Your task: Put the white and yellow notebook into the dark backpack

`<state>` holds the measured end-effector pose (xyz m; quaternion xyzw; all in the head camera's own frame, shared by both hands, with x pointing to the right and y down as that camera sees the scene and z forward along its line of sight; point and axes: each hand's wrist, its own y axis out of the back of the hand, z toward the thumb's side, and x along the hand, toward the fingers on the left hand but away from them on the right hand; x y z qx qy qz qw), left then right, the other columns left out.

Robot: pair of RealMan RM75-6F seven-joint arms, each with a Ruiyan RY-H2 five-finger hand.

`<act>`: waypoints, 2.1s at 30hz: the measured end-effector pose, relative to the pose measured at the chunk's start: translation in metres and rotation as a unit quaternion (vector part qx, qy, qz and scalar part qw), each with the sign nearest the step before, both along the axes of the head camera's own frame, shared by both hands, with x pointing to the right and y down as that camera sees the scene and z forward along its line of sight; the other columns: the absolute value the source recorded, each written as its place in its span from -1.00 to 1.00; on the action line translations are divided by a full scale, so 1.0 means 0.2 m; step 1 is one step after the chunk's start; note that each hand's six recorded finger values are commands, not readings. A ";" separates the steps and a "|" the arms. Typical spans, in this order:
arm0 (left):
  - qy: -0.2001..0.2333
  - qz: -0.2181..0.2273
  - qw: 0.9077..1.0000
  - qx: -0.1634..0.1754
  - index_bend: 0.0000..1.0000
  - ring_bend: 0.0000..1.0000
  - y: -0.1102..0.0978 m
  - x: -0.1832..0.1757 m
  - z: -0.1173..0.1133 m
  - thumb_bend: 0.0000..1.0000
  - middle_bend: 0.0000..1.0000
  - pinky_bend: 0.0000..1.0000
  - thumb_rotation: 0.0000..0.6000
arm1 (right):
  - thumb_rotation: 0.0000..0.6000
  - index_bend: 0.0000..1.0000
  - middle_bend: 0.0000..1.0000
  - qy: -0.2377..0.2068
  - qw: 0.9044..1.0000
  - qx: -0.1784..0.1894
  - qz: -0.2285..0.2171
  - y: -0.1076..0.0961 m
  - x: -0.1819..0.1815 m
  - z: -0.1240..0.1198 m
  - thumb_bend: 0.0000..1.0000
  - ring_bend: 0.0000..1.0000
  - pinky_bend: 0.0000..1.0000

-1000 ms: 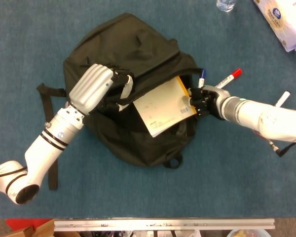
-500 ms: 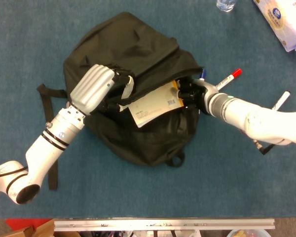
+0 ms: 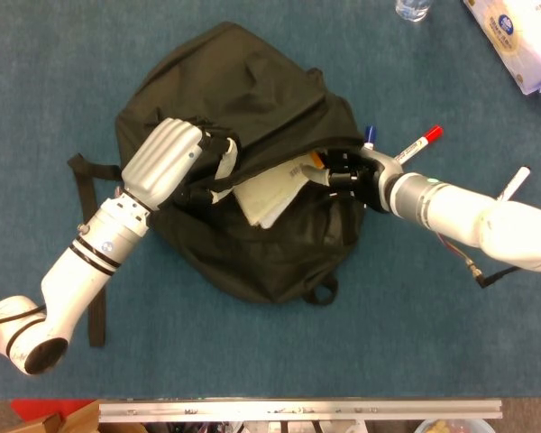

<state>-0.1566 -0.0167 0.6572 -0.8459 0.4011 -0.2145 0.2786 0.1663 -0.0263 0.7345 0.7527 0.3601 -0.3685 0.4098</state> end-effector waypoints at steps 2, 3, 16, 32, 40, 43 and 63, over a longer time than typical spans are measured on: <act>0.000 -0.002 1.000 -0.001 0.59 0.03 0.00 0.00 0.00 -0.27 0.18 -0.14 1.00 | 1.00 -1.00 -0.65 -0.004 1.000 0.002 -0.004 0.00 0.01 0.00 -0.18 -0.79 -0.33; 0.000 -0.002 1.000 -0.002 0.59 0.03 0.00 -0.01 0.00 -0.27 0.18 -0.14 1.00 | 1.00 -1.00 -0.68 -0.005 1.000 0.004 -0.008 0.00 0.01 0.00 -0.18 -0.82 -0.36; -0.002 -0.009 1.000 -0.013 0.59 0.02 -0.01 -0.03 0.01 -0.27 0.17 -0.14 1.00 | 1.00 -1.00 -0.75 0.004 0.987 0.101 -0.126 0.00 0.04 -0.04 -0.33 -0.90 -0.48; -0.008 -0.009 1.000 -0.019 0.59 0.02 -0.01 -0.03 0.02 -0.27 0.17 -0.14 1.00 | 1.00 -1.00 -0.75 0.086 0.917 0.263 -0.288 0.00 0.13 -0.02 -0.99 -0.90 -0.57; -0.011 -0.009 1.000 -0.024 0.59 0.02 -0.01 -0.04 0.03 -0.27 0.17 -0.14 1.00 | 1.00 -1.00 -0.75 0.118 0.884 0.305 -0.335 0.02 0.17 -0.02 -1.00 -0.91 -0.57; -0.013 -0.009 1.000 -0.027 0.58 0.01 -0.01 -0.04 0.03 -0.27 0.17 -0.14 1.00 | 1.00 -1.00 -0.75 0.127 0.873 0.319 -0.347 0.03 0.20 -0.05 -1.00 -0.91 -0.57; -0.063 0.026 0.997 -0.034 -0.07 -0.20 0.03 -0.05 0.05 -0.28 -0.13 -0.23 1.00 | 1.00 -1.00 -0.56 0.195 0.829 0.389 -0.352 0.17 0.61 -0.42 -1.00 -0.91 -0.57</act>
